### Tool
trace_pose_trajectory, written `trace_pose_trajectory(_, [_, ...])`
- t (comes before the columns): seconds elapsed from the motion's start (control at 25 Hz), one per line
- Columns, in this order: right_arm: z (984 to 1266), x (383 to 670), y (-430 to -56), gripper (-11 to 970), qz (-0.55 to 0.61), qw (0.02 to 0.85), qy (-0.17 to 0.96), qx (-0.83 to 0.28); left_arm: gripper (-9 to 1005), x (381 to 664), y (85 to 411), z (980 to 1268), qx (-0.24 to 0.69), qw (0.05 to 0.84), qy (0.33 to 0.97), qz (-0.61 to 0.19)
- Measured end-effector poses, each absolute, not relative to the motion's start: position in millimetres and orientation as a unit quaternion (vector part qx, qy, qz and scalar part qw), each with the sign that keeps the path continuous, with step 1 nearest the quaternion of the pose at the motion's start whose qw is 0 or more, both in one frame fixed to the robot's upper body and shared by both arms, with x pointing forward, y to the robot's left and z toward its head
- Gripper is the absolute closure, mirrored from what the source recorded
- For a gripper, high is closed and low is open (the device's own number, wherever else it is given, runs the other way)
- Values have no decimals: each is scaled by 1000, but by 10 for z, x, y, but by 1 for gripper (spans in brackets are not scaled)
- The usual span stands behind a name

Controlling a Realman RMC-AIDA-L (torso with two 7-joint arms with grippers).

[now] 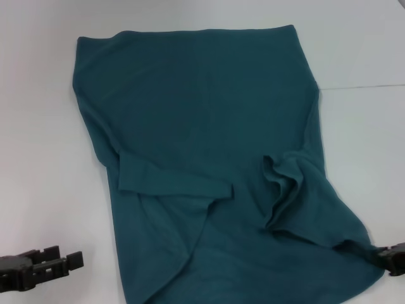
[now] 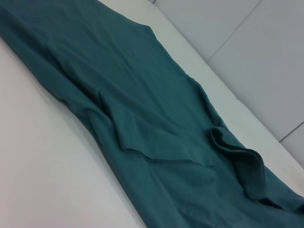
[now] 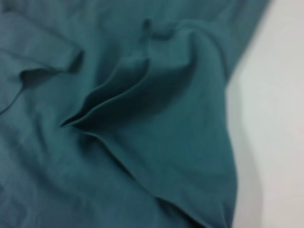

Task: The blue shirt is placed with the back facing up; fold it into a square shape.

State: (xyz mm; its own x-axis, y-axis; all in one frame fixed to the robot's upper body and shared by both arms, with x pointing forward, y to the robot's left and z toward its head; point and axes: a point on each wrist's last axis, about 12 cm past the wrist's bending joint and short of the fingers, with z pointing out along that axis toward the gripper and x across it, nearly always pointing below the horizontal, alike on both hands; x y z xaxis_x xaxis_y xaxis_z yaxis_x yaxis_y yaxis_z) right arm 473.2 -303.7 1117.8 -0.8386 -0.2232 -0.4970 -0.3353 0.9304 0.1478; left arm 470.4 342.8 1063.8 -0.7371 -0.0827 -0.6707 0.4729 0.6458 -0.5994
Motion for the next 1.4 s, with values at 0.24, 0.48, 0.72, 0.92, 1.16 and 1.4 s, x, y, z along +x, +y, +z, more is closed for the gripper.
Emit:
trace_pose_trajectory(0.24, [11173, 4794, -2906, 915, 124, 245, 947, -168, 120, 4688, 3357, 10621, 123, 335, 837, -415])
trace_pose_trajectory(0.48, [11171, 4878, -2859, 914, 125, 250, 944, -177, 120, 4604, 3268, 10631, 136, 328, 827, -436])
trace_pose_trajectory(0.72, [11146, 4970, -2797, 914, 125, 253, 941, -189, 121, 4589, 3206, 10678, 154, 319, 826, -438])
trace_pose_trajectory(0.92, [11094, 5077, -2784, 914, 122, 251, 939, -200, 121, 4654, 3092, 10739, 182, 281, 844, -419])
trace_pose_trajectory(1.16, [11075, 5171, -2744, 913, 120, 259, 934, -215, 121, 4830, 2791, 10839, 236, 244, 876, -344])
trace_pose_trajectory(1.4, [11069, 5218, -2718, 913, 128, 264, 931, -218, 120, 4908, 2747, 10991, 254, 256, 880, -309])
